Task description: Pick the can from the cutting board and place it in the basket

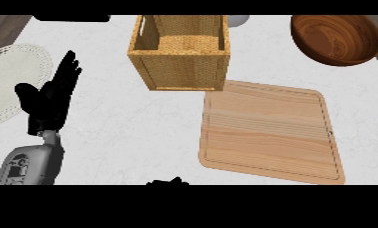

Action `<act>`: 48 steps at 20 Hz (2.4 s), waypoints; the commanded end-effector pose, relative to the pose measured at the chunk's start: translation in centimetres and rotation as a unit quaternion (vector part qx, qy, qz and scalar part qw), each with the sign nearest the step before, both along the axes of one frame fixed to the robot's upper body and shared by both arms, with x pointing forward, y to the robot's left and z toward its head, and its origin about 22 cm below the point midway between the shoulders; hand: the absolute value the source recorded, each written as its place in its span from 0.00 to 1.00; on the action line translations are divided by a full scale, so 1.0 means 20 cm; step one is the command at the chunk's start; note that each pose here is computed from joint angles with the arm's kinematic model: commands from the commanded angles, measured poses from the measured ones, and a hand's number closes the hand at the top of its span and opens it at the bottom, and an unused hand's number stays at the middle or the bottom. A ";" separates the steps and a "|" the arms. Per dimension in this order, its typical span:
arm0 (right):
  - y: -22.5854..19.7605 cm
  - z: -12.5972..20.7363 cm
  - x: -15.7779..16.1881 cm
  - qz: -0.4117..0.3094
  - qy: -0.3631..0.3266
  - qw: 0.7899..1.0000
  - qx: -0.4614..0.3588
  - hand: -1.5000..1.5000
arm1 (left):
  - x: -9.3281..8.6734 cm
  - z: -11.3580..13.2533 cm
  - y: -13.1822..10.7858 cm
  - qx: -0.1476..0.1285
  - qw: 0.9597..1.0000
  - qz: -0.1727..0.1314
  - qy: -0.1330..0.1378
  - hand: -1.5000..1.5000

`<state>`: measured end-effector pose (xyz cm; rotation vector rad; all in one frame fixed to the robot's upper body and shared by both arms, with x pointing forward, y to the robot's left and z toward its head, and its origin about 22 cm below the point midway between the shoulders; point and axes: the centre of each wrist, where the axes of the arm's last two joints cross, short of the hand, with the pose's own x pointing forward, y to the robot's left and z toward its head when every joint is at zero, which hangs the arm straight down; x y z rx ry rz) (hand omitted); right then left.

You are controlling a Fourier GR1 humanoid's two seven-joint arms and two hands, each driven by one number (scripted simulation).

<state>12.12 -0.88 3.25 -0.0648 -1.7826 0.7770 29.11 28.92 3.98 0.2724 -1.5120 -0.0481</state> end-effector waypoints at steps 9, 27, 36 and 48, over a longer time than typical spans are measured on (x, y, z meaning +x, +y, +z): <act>0.15 0.60 0.36 -0.097 -0.021 0.991 0.092 1.00 | 0.04 0.04 -0.05 -0.001 1.000 -0.011 -0.002 0.50; 0.45 0.84 0.95 -0.215 -0.036 0.975 -0.049 1.00 | 0.07 0.07 -0.03 0.003 1.000 -0.026 -0.011 0.50; 0.38 0.75 1.14 -0.222 -0.009 0.973 -0.069 1.00 | 0.11 0.03 -0.14 -0.005 1.000 -0.024 -0.015 0.50; 0.22 0.72 1.36 -0.184 -0.190 0.927 -0.265 1.00 | 0.02 0.02 -0.02 0.002 1.000 -0.005 0.005 0.50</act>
